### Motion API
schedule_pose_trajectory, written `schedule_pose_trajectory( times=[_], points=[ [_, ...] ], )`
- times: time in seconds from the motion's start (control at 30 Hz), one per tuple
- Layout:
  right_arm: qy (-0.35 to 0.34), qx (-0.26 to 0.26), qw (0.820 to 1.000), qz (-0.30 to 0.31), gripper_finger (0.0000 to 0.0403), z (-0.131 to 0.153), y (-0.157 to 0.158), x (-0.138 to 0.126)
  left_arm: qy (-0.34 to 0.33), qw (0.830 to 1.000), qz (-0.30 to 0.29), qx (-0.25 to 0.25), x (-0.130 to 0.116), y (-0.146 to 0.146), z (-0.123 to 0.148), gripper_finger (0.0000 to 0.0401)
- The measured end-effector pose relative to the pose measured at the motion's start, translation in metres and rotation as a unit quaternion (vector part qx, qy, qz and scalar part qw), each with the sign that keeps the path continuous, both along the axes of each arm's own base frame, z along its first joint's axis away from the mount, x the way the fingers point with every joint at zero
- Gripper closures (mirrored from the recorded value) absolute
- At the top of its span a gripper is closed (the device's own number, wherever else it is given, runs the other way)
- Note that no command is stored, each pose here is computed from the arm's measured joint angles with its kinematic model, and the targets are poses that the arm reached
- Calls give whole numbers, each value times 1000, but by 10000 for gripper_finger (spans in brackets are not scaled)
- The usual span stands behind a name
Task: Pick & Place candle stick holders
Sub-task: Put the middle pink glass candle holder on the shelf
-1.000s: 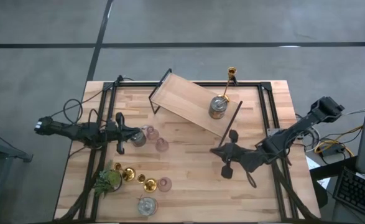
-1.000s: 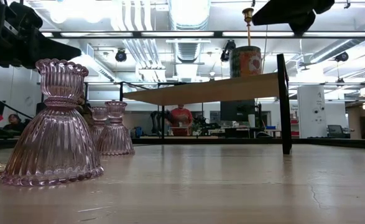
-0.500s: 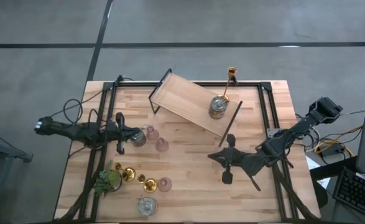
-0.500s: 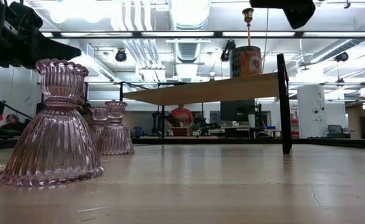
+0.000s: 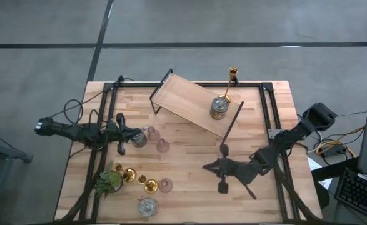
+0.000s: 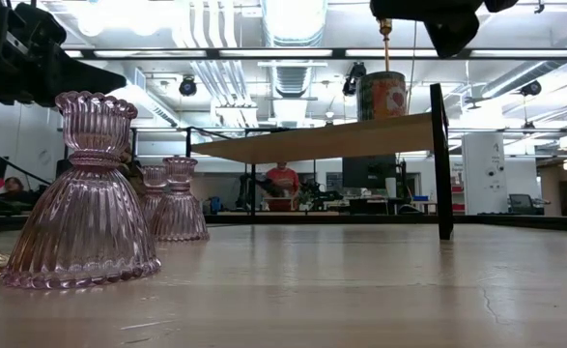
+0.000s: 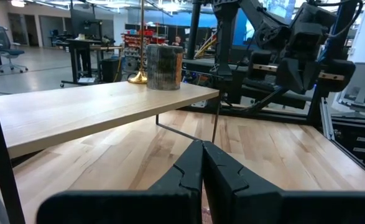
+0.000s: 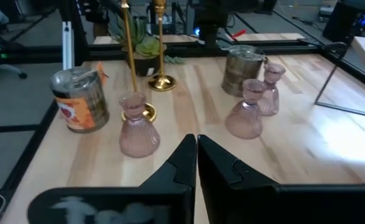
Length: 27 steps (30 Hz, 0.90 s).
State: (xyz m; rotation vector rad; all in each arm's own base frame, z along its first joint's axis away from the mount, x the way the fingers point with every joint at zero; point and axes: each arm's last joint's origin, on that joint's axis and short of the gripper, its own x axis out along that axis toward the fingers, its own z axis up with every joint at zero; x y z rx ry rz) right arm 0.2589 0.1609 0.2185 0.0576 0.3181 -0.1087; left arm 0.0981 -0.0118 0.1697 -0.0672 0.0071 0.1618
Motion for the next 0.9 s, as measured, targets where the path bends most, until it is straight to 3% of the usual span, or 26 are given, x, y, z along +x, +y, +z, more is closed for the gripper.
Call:
schedule_pose_trajectory(
  times=[0.53,0.9],
  points=[
    [-7,-5,1000,5,394,-5,3,5,0,1000,0,0,0,0,0,389],
    [8,-45,999,8,394,0,-3,0,0,1000,0,0,0,0,0,389]
  ],
)
